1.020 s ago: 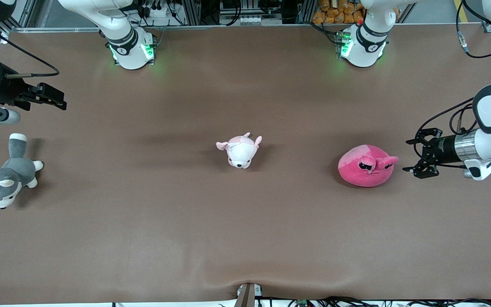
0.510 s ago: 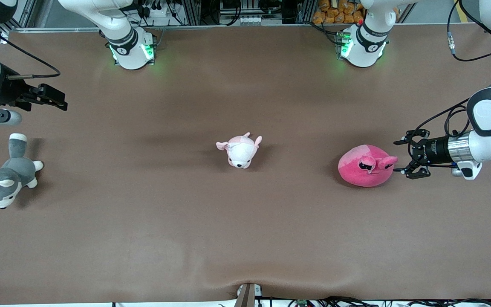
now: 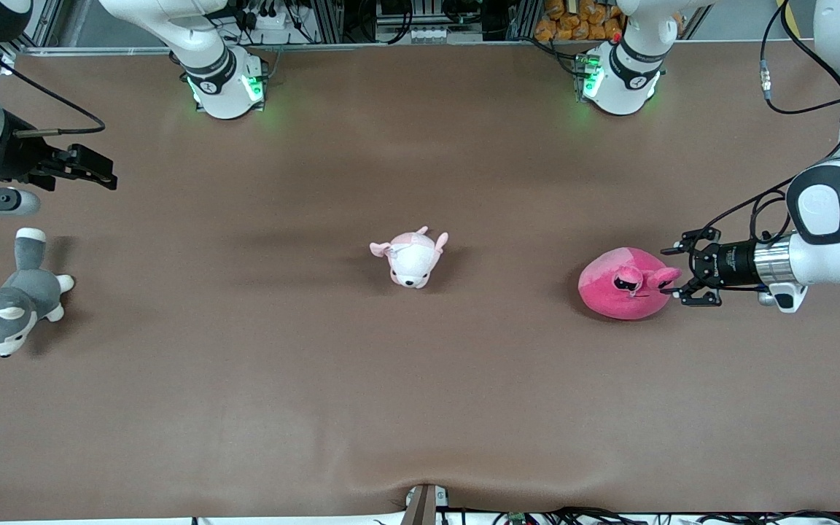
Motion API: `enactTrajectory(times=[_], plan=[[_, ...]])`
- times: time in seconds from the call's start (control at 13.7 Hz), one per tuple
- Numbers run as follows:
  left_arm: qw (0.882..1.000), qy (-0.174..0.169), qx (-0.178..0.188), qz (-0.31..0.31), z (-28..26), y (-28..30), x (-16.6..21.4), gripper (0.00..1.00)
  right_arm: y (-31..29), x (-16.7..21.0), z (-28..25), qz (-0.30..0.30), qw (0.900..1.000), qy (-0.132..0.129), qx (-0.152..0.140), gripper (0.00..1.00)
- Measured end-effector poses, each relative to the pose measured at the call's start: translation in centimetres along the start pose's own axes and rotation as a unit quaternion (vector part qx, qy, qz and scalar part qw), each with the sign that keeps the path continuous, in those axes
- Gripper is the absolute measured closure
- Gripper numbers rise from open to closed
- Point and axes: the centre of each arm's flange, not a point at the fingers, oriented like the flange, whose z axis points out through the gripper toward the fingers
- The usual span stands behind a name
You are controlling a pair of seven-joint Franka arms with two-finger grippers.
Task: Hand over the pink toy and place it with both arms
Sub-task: 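Lower the left gripper onto the pink plush and close on its neck, then lift the pink plush with the left gripper while the right gripper approaches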
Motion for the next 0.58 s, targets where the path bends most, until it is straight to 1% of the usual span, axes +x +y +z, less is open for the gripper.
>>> enactTrajectory(times=[0.15,0.36,0.58], plan=[[1.000,-0.008,-0.001,-0.005,0.5,0.2,0.2,0.29,-0.1,0.0,0.0,-0.001,1.000,0.000,0.000,0.00],[1.000,-0.011,-0.002,-0.007,0.6,0.2,0.2,0.29,-0.8,0.2,0.3,-0.007,1.000,-0.001,-0.001,0.00],[1.000,-0.016,-0.003,-0.007,0.7,0.3,-0.1,0.30,-3.1,1.6,1.4,-0.026,1.000,-0.001,-0.004,0.00]])
